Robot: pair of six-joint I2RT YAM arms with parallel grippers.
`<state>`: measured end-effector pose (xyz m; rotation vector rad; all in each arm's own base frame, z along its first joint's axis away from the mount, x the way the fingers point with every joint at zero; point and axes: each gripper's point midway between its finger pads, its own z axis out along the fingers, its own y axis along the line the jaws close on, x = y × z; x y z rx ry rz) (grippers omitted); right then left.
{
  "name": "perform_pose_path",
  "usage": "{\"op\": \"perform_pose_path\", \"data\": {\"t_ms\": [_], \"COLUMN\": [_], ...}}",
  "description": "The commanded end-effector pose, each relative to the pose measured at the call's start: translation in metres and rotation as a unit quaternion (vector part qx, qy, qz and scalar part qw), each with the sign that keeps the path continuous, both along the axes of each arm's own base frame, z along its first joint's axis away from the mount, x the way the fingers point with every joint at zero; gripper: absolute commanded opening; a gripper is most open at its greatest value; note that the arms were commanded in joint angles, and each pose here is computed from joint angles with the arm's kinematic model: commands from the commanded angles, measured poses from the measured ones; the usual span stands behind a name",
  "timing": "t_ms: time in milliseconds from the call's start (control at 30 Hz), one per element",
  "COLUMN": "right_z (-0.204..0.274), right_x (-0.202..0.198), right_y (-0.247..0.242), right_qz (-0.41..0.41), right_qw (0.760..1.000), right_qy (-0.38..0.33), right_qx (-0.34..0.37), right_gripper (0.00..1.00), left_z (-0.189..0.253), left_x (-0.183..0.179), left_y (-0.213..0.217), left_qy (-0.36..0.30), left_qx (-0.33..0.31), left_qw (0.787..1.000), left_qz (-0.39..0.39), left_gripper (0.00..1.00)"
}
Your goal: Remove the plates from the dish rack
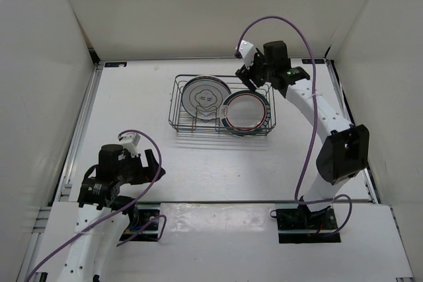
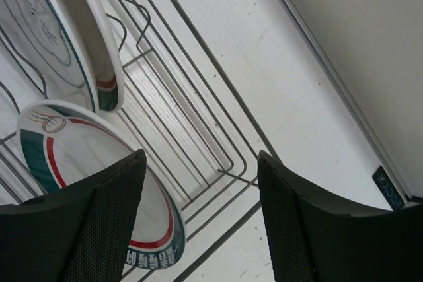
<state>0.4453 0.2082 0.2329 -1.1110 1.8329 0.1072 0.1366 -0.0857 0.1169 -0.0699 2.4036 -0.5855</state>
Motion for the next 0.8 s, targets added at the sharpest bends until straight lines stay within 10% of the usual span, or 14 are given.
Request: {"op": "perform_pose_path", "data": {"t_ms": [0, 767], "right_z": [-0.003, -0.043], "right_x": [-0.003, -0.008], "right_y": [0.008, -0.008], "right_qz": [0.07, 0.118], "right_qw": [0.996, 0.967], "right_qy": [0.047, 0.151], "right_qx": [0.027, 0.165], "right_gripper": [0.71, 0.61], "left_z": [0.0, -0.002], "left_x": [0.002, 0.002], "left_y": [-0.003, -0.005], "left_qy": [-0.003, 0.004], "left_qx": [-0.007, -0.008], "left_qw": [1.0, 1.0], "left_qz": [-0.009, -0.013], "left_gripper": [1.0, 1.0]}}
